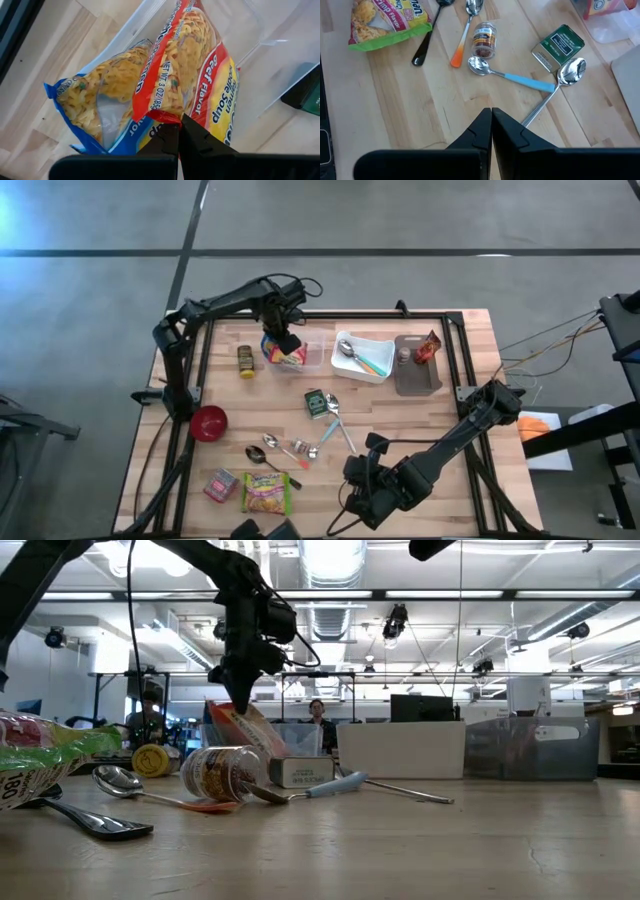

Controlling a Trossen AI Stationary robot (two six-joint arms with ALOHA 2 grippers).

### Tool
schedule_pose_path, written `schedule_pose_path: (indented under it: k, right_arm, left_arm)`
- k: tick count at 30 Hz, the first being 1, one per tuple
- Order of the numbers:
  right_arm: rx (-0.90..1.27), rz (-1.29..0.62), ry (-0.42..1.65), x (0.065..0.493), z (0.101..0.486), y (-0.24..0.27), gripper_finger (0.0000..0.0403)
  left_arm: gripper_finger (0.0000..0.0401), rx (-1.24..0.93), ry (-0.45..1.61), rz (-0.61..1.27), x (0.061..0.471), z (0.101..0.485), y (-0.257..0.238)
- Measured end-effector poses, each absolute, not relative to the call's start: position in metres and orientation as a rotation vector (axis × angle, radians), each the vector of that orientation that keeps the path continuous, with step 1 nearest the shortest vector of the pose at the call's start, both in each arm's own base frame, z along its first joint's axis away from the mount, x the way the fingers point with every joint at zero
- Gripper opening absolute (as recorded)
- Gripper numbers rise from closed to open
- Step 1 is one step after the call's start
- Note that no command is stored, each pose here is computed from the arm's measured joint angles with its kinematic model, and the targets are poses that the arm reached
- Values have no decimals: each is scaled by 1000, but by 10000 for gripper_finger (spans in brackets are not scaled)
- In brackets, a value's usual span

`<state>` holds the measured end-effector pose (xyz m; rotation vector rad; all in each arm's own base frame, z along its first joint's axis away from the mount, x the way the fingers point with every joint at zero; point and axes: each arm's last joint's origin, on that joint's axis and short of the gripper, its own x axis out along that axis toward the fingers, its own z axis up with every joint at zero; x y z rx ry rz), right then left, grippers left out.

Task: Pick & Place Food Item
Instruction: Put the red noodle pack into the transparent bin

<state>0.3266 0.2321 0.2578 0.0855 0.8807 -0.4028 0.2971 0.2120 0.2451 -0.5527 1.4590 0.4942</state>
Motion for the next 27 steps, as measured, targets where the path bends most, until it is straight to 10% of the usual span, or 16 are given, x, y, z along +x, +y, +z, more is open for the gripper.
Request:
schedule_pose_path:
  k: [27]
  right_arm:
    - [103, -408, 876, 327, 257, 232, 8]
  left_arm:
    - [0, -531, 1469, 563, 295, 258, 214]
